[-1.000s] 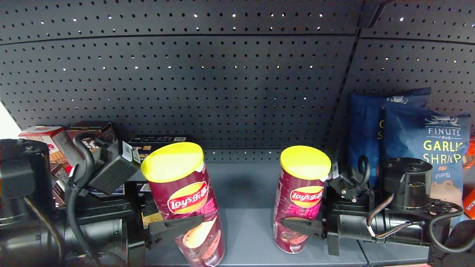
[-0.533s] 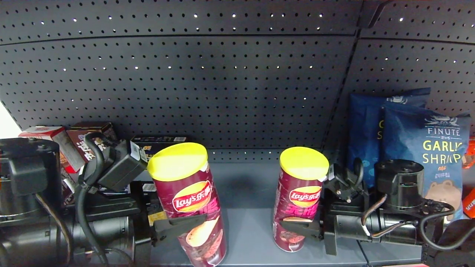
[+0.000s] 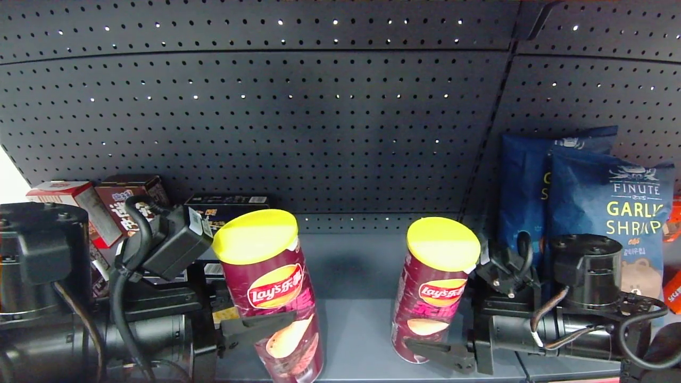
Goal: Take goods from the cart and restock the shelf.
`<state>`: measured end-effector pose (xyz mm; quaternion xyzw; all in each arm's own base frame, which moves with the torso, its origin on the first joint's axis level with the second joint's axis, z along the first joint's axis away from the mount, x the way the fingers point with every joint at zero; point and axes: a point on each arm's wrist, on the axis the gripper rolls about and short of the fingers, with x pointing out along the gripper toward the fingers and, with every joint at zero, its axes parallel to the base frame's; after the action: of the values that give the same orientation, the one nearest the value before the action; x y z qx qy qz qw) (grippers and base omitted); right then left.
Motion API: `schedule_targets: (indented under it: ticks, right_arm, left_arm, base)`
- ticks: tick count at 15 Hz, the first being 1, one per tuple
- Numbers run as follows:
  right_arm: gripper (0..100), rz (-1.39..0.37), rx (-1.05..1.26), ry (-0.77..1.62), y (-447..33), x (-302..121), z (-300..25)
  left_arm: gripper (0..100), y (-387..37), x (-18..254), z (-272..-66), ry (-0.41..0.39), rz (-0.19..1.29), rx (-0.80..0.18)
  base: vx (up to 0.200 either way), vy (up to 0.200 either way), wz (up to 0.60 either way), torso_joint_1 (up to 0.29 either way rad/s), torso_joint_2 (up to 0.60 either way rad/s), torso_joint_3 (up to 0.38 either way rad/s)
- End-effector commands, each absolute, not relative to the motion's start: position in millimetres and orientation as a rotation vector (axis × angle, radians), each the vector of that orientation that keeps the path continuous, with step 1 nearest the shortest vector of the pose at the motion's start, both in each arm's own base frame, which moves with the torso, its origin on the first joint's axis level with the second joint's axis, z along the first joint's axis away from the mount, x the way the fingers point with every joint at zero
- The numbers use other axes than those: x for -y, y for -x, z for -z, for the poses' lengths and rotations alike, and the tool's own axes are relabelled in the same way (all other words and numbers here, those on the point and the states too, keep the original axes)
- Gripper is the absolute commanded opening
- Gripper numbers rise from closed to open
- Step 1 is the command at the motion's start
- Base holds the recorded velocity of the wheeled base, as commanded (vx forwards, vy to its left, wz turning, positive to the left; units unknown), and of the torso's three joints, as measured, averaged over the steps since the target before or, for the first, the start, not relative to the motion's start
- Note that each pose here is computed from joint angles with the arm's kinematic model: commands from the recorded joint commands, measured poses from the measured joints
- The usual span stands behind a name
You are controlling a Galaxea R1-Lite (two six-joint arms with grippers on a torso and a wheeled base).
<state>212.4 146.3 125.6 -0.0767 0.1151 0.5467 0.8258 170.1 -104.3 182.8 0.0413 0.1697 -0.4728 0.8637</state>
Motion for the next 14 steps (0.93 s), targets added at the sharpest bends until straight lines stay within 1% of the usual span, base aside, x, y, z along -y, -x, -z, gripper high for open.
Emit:
schedule_targets:
  ticks: [1, 7, 9, 11, 12, 14]
  right_arm:
    - [100, -1.160, -0.229, 0.163, -204, -140, -130]
    - [100, -1.147, -0.118, 0.142, -167, -116, -158]
    - [100, -1.144, -0.094, 0.137, -152, -107, -162]
    - [100, -1.141, -0.090, 0.137, -140, -100, -163]
    - [100, -1.120, -0.106, 0.137, -129, -93, -168]
    - [100, -1.102, -0.133, 0.138, -116, -85, -174]
  left_arm:
    - [0, -170, 104, -183, -0.086, 0.992, -0.357]
    - [0, -172, 106, -182, -0.093, 0.996, -0.357]
    - [0, -174, 108, -183, -0.096, 0.995, -0.351]
    - [0, -178, 110, -189, -0.100, 0.970, -0.327]
    - [0, -180, 114, -197, -0.104, 0.964, -0.308]
    - [0, -181, 117, -206, -0.107, 0.972, -0.321]
  base:
    - [0.000, 0.000, 0.00, 0.000, 0.00, 0.000]
    - [0.000, 0.000, 0.00, 0.000, 0.00, 0.000]
    - [0.000, 0.000, 0.00, 0.000, 0.00, 0.000]
    - [0.000, 0.000, 0.00, 0.000, 0.00, 0.000]
    - [0.000, 0.000, 0.00, 0.000, 0.00, 0.000]
    - [0.000, 0.000, 0.00, 0.000, 0.00, 0.000]
